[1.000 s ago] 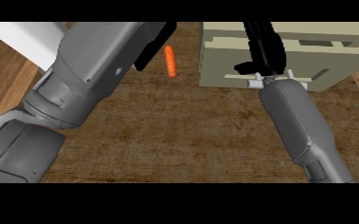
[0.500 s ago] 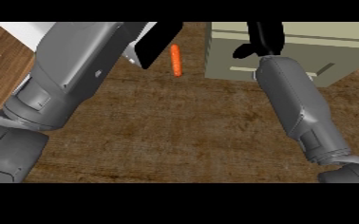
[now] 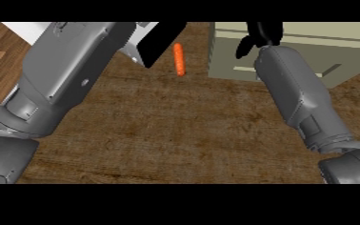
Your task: Pick up the can, place it into the drawer and close the drawer
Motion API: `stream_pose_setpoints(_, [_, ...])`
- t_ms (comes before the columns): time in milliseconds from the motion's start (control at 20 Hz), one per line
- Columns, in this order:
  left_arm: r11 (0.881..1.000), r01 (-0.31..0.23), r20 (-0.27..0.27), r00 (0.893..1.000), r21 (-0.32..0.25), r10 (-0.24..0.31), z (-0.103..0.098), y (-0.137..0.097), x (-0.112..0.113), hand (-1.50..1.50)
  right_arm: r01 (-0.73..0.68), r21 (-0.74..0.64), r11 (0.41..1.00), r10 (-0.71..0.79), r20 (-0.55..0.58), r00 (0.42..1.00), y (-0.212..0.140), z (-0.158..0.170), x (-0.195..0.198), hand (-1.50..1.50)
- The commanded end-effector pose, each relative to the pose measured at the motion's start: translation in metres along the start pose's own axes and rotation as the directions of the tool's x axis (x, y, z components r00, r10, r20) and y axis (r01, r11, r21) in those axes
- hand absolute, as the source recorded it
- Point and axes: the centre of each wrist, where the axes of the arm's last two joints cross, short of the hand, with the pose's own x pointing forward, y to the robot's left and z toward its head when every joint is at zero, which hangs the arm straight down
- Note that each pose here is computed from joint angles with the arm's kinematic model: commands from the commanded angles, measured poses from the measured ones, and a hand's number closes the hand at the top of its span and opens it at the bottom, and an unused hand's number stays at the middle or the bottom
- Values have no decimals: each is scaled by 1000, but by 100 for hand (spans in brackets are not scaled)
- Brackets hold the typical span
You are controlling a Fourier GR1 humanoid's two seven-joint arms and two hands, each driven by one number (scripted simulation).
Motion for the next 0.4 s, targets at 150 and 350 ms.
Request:
stream_pose_setpoints(150, [1000,6,-14,1000,-10,-6,7,22,-16,-150,194,-123,973,-192,27,981,-13,-21,34,-150])
stream_pose_setpoints(350, [1000,7,9,1000,-16,-7,14,24,-12,-150,207,-121,971,-205,36,978,-21,-27,24,-150])
